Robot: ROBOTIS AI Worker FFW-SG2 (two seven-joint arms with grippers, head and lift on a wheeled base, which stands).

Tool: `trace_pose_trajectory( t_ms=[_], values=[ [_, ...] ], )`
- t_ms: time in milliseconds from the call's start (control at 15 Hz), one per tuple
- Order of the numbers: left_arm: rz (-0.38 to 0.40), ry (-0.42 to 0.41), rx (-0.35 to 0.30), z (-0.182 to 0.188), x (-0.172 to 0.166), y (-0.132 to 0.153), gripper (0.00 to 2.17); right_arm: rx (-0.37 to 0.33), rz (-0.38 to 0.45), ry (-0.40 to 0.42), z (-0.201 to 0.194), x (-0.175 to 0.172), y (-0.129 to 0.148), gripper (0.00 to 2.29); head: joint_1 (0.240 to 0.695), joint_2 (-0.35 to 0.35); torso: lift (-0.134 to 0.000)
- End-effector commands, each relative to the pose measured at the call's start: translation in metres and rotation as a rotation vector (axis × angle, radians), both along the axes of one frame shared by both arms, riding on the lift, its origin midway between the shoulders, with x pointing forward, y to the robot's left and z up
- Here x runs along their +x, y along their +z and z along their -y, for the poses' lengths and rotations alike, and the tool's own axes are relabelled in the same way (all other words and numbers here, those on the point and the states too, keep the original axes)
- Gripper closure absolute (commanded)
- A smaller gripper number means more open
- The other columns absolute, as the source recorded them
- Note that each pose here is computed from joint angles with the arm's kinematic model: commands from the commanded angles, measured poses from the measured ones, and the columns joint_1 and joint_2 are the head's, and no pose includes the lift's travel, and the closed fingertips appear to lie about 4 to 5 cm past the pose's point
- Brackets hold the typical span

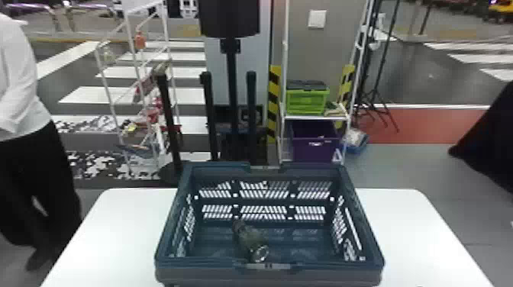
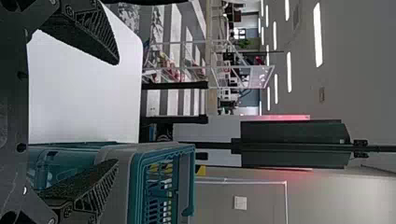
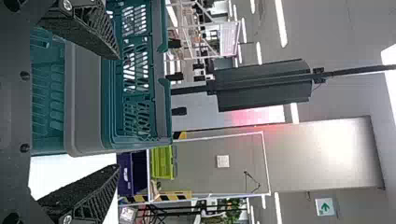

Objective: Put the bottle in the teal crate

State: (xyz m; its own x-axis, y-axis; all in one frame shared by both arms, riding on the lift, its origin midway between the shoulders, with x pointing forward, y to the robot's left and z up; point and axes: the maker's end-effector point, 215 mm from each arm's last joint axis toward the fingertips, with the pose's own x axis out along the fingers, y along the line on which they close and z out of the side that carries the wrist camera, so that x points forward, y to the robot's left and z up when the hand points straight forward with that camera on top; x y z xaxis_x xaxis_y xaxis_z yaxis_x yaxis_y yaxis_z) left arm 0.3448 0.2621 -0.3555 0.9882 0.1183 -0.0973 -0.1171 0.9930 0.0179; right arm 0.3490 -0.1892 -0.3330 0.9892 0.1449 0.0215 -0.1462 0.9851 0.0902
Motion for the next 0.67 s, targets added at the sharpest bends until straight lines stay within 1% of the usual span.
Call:
trace_pose_trajectory(
  t_ms=[0, 600],
  values=[
    [0.001, 0.000, 0.002, -0.0003, 0.0018, 0.0002, 0.14, 0.001, 0.000, -0.005, 0.0025, 0.0003, 0.0006, 0.07, 0.499, 0.000, 0.000],
    [-0.009, 0.001, -0.001, 0.0016, 0.0063, -0.0038, 0.14, 0.000, -0.030, -0.014, 0.0060, -0.0006, -0.0084, 0.07, 0.499, 0.000, 0.000]
  ],
)
